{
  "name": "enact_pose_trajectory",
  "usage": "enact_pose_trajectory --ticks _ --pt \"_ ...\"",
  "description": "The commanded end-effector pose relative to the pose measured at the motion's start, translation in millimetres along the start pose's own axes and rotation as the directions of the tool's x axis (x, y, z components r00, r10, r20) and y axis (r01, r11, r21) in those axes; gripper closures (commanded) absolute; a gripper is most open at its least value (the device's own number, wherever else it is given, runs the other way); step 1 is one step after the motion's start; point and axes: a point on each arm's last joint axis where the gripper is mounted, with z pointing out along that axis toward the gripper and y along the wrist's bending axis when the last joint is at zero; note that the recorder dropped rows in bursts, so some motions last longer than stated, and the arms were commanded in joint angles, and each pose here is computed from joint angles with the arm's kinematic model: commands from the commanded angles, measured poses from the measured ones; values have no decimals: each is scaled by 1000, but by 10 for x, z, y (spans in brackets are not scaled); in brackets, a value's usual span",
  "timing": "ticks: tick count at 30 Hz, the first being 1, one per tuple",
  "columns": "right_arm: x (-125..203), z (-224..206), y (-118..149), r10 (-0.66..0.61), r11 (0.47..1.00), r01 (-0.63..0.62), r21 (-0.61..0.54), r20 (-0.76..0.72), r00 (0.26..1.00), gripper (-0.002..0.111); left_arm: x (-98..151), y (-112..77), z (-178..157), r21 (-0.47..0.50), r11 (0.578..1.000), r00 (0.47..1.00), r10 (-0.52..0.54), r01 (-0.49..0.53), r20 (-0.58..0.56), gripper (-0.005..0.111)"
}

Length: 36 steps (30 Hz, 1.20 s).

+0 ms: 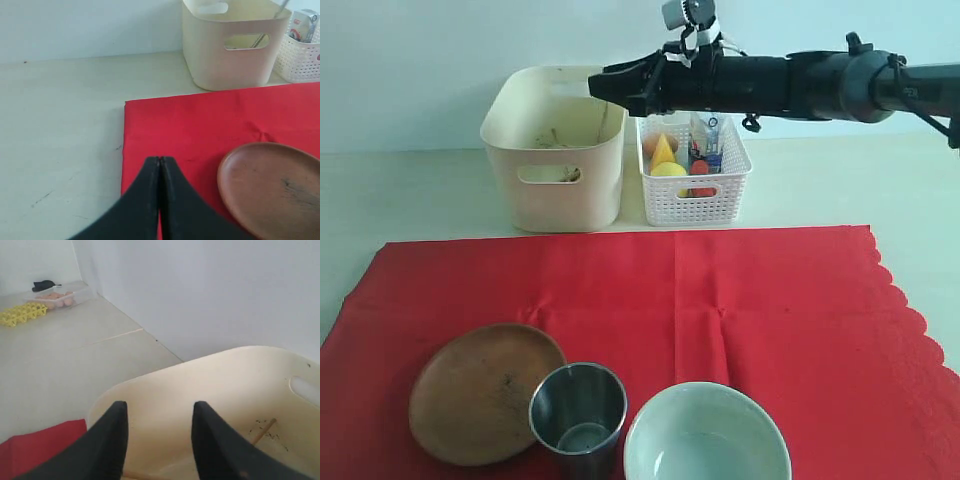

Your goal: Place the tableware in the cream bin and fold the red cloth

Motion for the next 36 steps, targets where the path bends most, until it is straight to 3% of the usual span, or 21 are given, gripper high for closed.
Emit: enact_pose_trajectory --ticks 1,9,14,17,19,23,30,36 --pt "-384 -87 134 43 999 -43 -23 20 999 68 3 1 -1 -3 1000 1000 -4 4 7 107" --pt "-754 -327 421 62 998 -60 16 -270 961 71 3 1 -1 -3 1000 1000 -4 4 7 107" --pt "-902 -531 598 159 987 -134 87 -449 879 71 3 1 -1 -3 1000 1000 -4 4 7 107" --pt "-943 -620 748 199 977 -206 46 -528 825 75 3 1 -1 -3 1000 1000 -4 4 7 107" --pt "-952 -629 778 232 968 -247 45 -535 812 78 3 1 -1 -3 1000 1000 -4 4 7 107" --pt "-855 -610 814 404 909 -388 152 -553 729 79 3 1 -1 -3 1000 1000 -4 4 7 107" --pt "-623 -521 922 429 889 -434 148 -604 672 79 3 1 -1 -3 1000 1000 -4 4 7 107" --pt "-531 -337 1142 380 898 -430 90 -650 658 79 3 1 -1 -3 1000 1000 -4 4 7 107"
